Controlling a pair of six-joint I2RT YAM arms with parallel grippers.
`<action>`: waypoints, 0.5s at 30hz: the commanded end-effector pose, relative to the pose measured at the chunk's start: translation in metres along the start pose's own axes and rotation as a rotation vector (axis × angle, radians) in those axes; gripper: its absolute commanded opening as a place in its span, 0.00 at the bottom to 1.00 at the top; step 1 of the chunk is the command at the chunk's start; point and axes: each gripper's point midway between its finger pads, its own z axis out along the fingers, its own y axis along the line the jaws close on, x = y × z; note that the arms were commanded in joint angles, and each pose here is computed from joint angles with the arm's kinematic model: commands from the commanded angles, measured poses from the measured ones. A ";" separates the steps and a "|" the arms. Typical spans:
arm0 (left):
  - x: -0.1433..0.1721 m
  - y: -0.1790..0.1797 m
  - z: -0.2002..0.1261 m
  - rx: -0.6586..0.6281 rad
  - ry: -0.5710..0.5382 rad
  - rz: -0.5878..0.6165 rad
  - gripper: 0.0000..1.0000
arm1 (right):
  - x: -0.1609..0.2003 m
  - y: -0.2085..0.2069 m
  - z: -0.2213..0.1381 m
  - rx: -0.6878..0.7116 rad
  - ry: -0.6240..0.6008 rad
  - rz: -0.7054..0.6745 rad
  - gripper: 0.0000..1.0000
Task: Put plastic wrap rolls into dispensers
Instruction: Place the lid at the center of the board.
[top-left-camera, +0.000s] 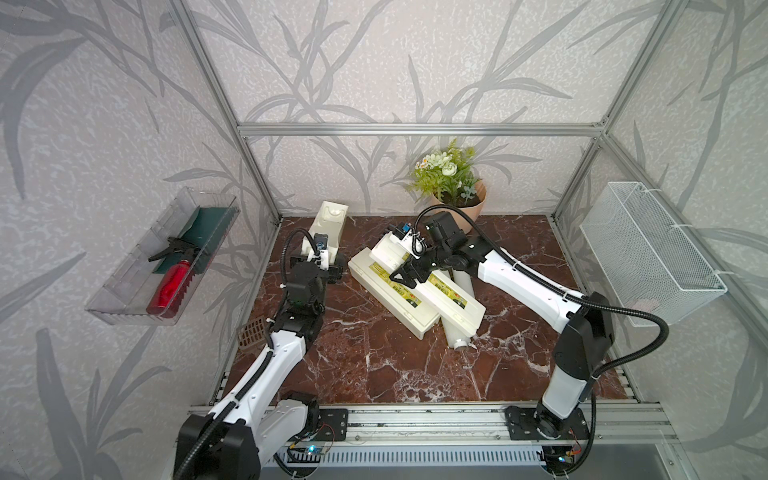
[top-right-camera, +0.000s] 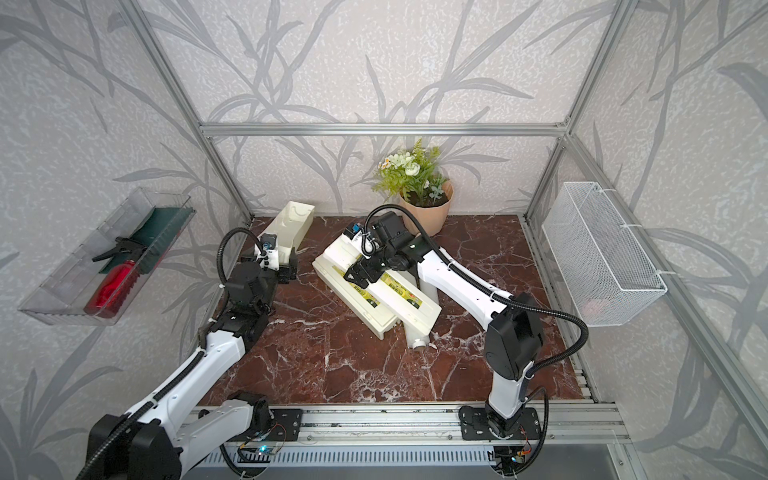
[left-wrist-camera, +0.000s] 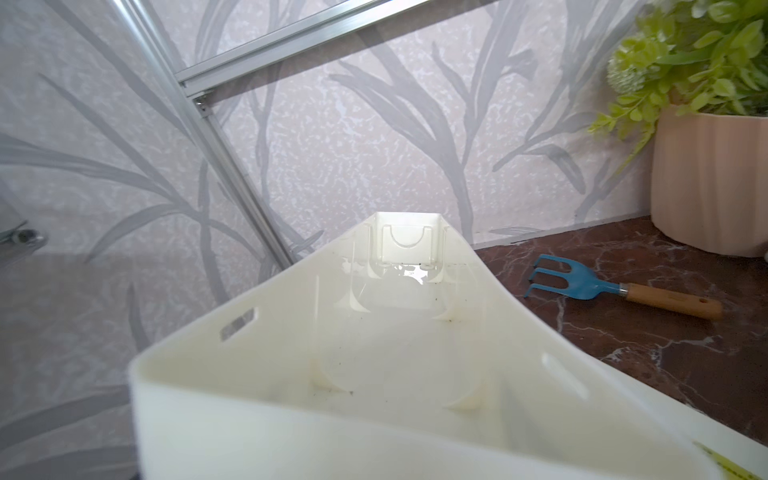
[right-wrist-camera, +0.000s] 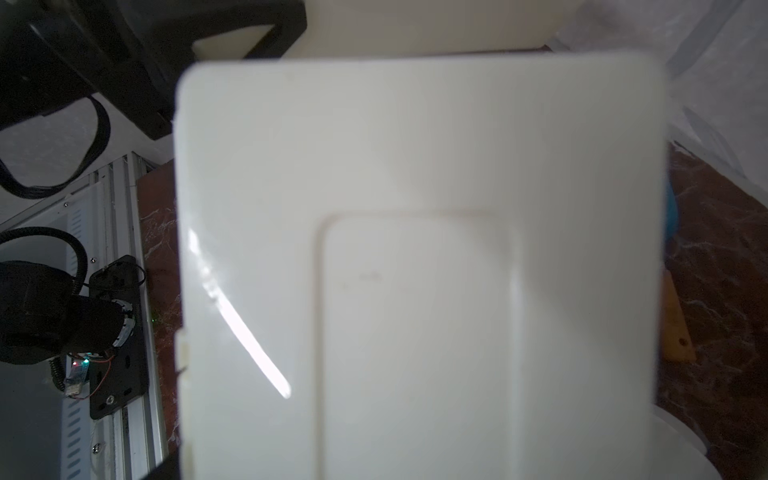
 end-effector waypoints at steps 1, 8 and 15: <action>-0.035 0.009 -0.020 0.014 -0.088 -0.010 0.36 | 0.000 -0.002 -0.008 0.053 0.009 0.034 0.63; -0.059 -0.070 -0.051 0.497 -0.208 -0.065 0.35 | 0.025 -0.075 -0.052 0.279 0.075 0.062 0.66; -0.084 -0.152 -0.072 0.805 -0.282 -0.097 0.34 | 0.095 -0.170 -0.130 0.559 0.096 0.374 0.67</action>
